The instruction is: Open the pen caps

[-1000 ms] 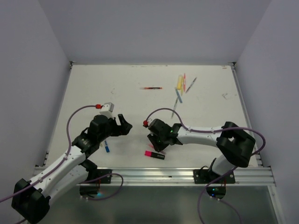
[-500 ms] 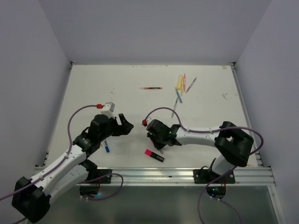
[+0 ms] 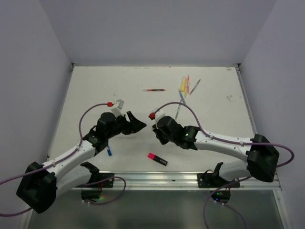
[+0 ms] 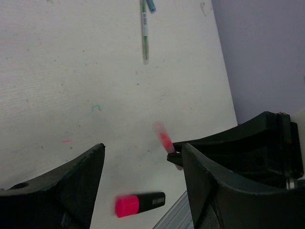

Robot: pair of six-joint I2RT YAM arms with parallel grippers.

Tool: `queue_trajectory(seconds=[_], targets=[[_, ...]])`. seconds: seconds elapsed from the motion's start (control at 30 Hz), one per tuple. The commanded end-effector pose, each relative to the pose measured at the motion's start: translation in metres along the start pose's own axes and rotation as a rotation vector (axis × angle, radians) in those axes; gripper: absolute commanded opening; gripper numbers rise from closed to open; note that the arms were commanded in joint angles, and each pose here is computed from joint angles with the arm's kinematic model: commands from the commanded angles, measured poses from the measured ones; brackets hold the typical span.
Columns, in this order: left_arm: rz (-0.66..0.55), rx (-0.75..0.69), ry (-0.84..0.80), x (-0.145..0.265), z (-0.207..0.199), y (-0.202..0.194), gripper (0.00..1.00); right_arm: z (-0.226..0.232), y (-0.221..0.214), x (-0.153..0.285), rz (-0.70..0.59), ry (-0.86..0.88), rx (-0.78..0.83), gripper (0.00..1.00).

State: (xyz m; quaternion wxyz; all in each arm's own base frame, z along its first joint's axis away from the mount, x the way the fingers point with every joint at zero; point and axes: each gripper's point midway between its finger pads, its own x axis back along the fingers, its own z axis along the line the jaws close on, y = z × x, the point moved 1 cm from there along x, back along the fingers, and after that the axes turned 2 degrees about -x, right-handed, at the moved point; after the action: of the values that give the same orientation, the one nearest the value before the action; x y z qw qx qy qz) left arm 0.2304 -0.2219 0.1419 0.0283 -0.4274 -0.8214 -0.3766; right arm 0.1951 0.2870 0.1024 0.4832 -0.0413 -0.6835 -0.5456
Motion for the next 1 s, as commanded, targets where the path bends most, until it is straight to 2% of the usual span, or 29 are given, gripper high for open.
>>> queue_trajectory(seconds=[0.0, 0.23, 0.6, 0.8, 0.97], targets=[[-0.029, 0.032, -0.137, -0.005, -0.031, 0.009, 0.68, 0.006, 0.035, 0.014, -0.119, 0.033, -0.01, 0.0], [-0.04, 0.066, -0.201, -0.013, -0.047, 0.009, 0.63, 0.016, 0.047, 0.018, -0.14, 0.078, -0.024, 0.0], [-0.03, 0.066, -0.179, -0.02, -0.046, 0.006, 0.6, 0.02, 0.064, 0.028, -0.198, 0.103, -0.05, 0.0], [-0.025, 0.07, -0.189, -0.023, -0.049, 0.005, 0.54, 0.024, 0.067, 0.031, -0.214, 0.123, -0.056, 0.0], [-0.025, 0.072, -0.192, -0.025, -0.05, 0.005, 0.45, 0.024, 0.068, 0.032, -0.219, 0.125, -0.061, 0.0]])
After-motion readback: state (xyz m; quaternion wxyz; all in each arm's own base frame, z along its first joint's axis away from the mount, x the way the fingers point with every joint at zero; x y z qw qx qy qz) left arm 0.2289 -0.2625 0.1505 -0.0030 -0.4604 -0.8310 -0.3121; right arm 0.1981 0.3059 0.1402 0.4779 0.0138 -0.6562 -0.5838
